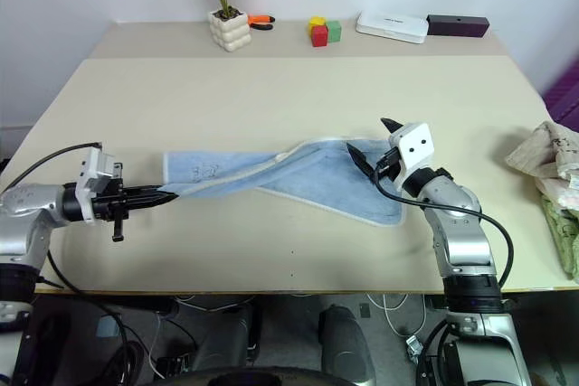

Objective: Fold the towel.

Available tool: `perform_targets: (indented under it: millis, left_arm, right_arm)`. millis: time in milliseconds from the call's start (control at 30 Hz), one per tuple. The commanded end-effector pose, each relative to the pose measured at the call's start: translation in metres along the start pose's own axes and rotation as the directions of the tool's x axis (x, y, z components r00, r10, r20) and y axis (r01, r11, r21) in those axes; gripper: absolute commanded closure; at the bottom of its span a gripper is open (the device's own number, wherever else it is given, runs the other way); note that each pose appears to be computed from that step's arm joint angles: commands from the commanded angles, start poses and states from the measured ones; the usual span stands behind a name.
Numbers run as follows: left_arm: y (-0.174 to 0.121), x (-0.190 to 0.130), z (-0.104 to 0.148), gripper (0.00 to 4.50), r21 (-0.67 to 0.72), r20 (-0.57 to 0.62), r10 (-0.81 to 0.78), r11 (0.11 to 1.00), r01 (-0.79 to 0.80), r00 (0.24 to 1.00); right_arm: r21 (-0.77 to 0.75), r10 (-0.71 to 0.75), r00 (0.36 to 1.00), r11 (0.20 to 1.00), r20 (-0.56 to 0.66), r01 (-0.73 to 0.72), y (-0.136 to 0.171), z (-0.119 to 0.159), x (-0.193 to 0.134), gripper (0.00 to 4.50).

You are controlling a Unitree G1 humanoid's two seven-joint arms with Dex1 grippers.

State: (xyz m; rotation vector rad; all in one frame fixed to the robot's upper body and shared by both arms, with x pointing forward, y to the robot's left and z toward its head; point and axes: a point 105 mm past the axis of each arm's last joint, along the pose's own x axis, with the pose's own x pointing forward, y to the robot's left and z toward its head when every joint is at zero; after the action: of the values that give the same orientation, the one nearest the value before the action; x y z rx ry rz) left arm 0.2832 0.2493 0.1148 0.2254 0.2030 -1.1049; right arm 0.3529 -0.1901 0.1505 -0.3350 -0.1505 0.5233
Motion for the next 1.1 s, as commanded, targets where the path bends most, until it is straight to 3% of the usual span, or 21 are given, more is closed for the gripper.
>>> perform_targets:
  millis: [33,100,233,367,467,767,1100]
  left_arm:
    - [-0.003,-0.014,-0.004,4.48,0.014,0.001,0.057,0.998,-0.057,0.998]
    - [-0.007,-0.018,-0.008,4.48,-0.007,0.003,0.065,0.998,-0.065,0.998]
    - [-0.016,-0.021,-0.016,4.48,-0.04,0.001,0.069,0.997,-0.069,0.998]
    - [-0.02,-0.022,-0.018,4.48,-0.053,0.004,0.077,0.996,-0.077,0.997]
    - [-0.023,-0.022,-0.017,4.48,-0.055,0.011,0.082,0.995,-0.082,0.997]
    - [-0.024,-0.023,-0.013,4.48,-0.038,0.019,0.103,0.994,-0.102,0.995]
    - [-0.026,-0.023,-0.012,4.48,-0.03,0.021,0.105,0.994,-0.105,0.994]
  right_arm:
    - [-0.068,0.013,0.999,0.998,-0.043,-0.016,-0.011,-0.002,-0.002,0.0]
    - [-0.058,0.004,0.997,0.998,-0.074,-0.008,-0.018,-0.008,-0.003,0.0]
    - [0.117,0.001,0.995,0.993,-0.096,0.01,-0.025,-0.01,0.005,0.0]
    - [0.347,0.01,0.998,0.938,-0.066,0.013,-0.027,0.0,0.023,0.0]
    - [0.423,0.017,0.993,0.906,-0.115,0.034,-0.027,-0.006,0.035,0.0]
    - [0.357,-0.059,0.949,0.918,-0.311,0.174,-0.044,-0.042,0.05,0.0]
    - [0.354,0.077,0.93,0.933,-0.359,0.06,-0.018,-0.059,0.05,0.0]
